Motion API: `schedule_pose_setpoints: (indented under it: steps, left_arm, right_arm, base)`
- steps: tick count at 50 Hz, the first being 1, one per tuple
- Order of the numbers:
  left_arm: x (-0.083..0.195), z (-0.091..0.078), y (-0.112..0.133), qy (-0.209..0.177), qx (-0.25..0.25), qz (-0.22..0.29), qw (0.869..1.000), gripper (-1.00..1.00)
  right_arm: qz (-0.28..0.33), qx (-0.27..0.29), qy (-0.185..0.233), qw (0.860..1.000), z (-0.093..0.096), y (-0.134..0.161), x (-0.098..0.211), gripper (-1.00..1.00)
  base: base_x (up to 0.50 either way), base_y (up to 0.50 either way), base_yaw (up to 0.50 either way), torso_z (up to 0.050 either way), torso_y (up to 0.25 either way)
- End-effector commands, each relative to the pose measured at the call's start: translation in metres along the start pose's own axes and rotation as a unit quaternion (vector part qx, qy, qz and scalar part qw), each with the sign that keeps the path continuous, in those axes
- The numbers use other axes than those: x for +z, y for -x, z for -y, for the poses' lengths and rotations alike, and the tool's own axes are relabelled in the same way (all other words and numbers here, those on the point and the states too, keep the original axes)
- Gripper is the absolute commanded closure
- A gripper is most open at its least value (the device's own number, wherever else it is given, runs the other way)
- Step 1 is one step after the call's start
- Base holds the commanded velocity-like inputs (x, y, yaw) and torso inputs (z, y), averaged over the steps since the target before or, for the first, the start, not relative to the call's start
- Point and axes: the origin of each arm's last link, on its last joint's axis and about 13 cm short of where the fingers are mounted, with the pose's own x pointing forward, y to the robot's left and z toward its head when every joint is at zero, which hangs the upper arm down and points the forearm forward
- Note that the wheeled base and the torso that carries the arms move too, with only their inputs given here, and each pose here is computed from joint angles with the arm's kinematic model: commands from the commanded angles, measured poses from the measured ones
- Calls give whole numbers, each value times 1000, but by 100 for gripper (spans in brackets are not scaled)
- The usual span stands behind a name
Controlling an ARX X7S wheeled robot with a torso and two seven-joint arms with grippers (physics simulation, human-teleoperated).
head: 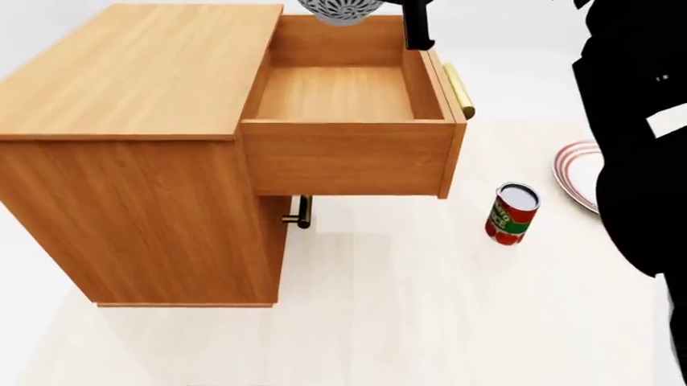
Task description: Put the bowl in the top drawer of the cabinet.
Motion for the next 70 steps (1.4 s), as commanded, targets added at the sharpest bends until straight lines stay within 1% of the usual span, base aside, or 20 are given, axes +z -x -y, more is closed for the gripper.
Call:
schedule_pose_setpoints:
  steps: [1,9,21,28,46,47,62,70]
  left_arm:
    - [1,0,1,-1,1,3,1000,-100]
    - [2,0,1,-1,1,5,1000,-100]
    - [3,0,2,1,1,7,1000,-100]
    - [5,-1,3,1,3,12,1000,-100]
    - [-2,-3,4,5,6,12,1000,-100]
    - [-2,-3,4,5,6,12,1000,-100]
    - [-1,-2,4,9,4,16,1000,-100]
    - [0,-2,4,12,5,19,1000,-100]
  right_arm:
    - [-4,-1,-4,1000,0,1,0,100]
    - [-2,1,-3,1000,0,0,0,100]
    - [-13,28,-15,999,-2,-3,-2,100]
    - [-8,28,-13,999,-3,-5,-3,100]
    - [-9,38,-24,999,-5,-8,-5,100]
    - [-8,35,-23,999,-5,-8,-4,-100]
    - [-6,29,-21,999,-2,-3,-2,-100]
    - [-6,27,-23,999,2,6,2,-100]
  base:
    - [0,0,0,0,-98]
    - [0,0,0,0,-95]
    - [0,0,0,0,-90]
    - [0,0,0,0,-88]
    - [0,0,0,0,-70]
    - [0,0,0,0,0]
    - [0,0,0,0,0]
    - [0,0,0,0,0]
